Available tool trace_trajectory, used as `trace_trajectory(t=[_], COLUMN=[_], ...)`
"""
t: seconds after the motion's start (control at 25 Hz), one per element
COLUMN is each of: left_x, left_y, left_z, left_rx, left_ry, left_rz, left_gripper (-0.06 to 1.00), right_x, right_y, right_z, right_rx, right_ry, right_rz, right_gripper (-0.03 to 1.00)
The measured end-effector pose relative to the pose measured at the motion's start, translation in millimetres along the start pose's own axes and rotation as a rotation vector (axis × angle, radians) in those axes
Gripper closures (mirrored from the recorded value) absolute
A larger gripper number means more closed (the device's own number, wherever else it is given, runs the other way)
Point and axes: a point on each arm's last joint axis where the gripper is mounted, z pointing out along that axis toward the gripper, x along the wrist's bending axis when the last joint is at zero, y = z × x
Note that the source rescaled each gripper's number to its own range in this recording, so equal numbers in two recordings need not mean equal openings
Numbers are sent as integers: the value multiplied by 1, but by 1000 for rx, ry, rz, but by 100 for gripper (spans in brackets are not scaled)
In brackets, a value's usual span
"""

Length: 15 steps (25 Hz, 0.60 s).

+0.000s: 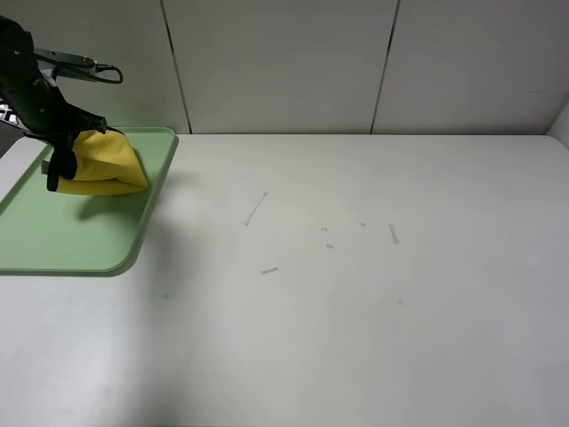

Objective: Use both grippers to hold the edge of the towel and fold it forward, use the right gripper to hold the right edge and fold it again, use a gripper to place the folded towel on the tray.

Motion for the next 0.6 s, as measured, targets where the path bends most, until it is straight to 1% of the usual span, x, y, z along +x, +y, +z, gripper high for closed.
trace_trajectory(t=[0.04, 0.08, 0.16, 0.24, 0.28, 0.32, 0.4, 0.6], left_x=[0, 0, 0, 1, 3, 4, 6, 6], left_y=[0, 0, 0, 1, 2, 2, 1, 0], left_z=[0, 0, 0, 0, 1, 2, 3, 3], left_rx=[0, 0, -1, -17, -28, -31, -32, -28], left_ry=[0, 1, 4, 0, -3, -3, -1, -1], left_rz=[0, 1, 3, -28, -45, -53, -62, -63], left_gripper=[79, 70, 42, 15, 7, 2, -2, -5], right_x=[0, 0, 0, 0, 0, 0, 0, 0], right_y=[0, 0, 0, 0, 0, 0, 0, 0], right_z=[0, 0, 0, 0, 0, 0, 0, 0], right_rx=[0, 0, 0, 0, 0, 0, 0, 0], right_ry=[0, 0, 0, 0, 0, 0, 0, 0], right_rz=[0, 0, 0, 0, 0, 0, 0, 0], right_gripper=[-3, -3, -3, -3, -3, -3, -3, -3])
